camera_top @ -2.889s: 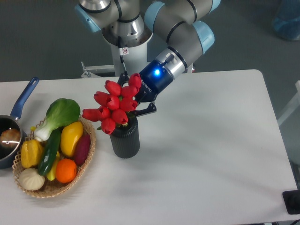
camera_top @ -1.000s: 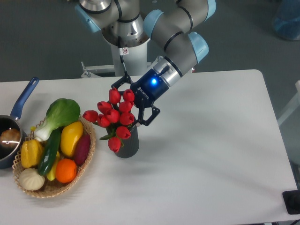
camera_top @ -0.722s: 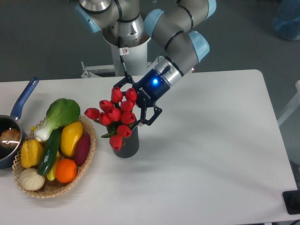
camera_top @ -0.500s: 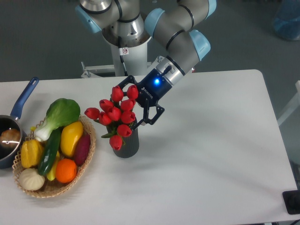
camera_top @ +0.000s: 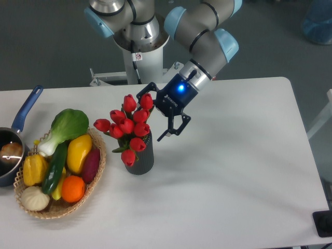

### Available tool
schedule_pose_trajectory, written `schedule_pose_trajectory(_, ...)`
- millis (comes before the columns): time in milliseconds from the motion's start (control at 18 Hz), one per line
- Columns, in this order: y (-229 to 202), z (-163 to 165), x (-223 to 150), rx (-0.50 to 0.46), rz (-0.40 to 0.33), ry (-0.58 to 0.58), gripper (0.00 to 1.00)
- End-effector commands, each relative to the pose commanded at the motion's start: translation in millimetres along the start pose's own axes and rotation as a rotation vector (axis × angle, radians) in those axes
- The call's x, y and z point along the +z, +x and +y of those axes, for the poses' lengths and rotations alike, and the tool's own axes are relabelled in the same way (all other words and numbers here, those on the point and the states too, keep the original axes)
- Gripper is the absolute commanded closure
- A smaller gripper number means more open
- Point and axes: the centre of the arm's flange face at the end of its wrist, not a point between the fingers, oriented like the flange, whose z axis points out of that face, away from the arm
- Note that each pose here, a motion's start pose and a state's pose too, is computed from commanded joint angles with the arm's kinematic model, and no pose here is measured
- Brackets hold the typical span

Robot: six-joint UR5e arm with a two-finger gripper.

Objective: Insert the flowers into the vase

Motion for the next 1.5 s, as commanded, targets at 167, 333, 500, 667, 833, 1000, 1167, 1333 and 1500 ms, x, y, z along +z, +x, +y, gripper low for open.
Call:
schedule_pose_trajectory(167,-9.2,1.3,-18.9,-0.003,-0.041,0.0,0.0)
schedule_pose_trajectory(333,-20.7,6.1,-37.2,0.026,-0.088,-0.058,0.0)
schedule_pose_trajectory(500,-38.1,-0.5,-67.1,0.08,-0.155,-0.109,0.0)
schedule_pose_trajectory(667,-51.6,-1.0,-92.9,0.083,-0.212,-0.161,0.0)
schedule_pose_trajectory(833,-64.9,4.5,-121.5,0.072,-0.268,-0.194,0.0)
schedule_pose_trajectory(1000,-73.2,2.9,-133.0,0.118,-0.29,-0.253,0.0)
schedule_pose_trajectory(1167,-82.6,5.1,-138.3,0.175,-0.298,-0.389,0.0)
schedule_pose_trajectory(1333,-91.9,5.8,-138.8,0.2,-0.301,-0.527,0.0)
schedule_pose_trajectory(1500,-99.6,7.3,-135.8,0.209,-0.303,-0.729,0.0)
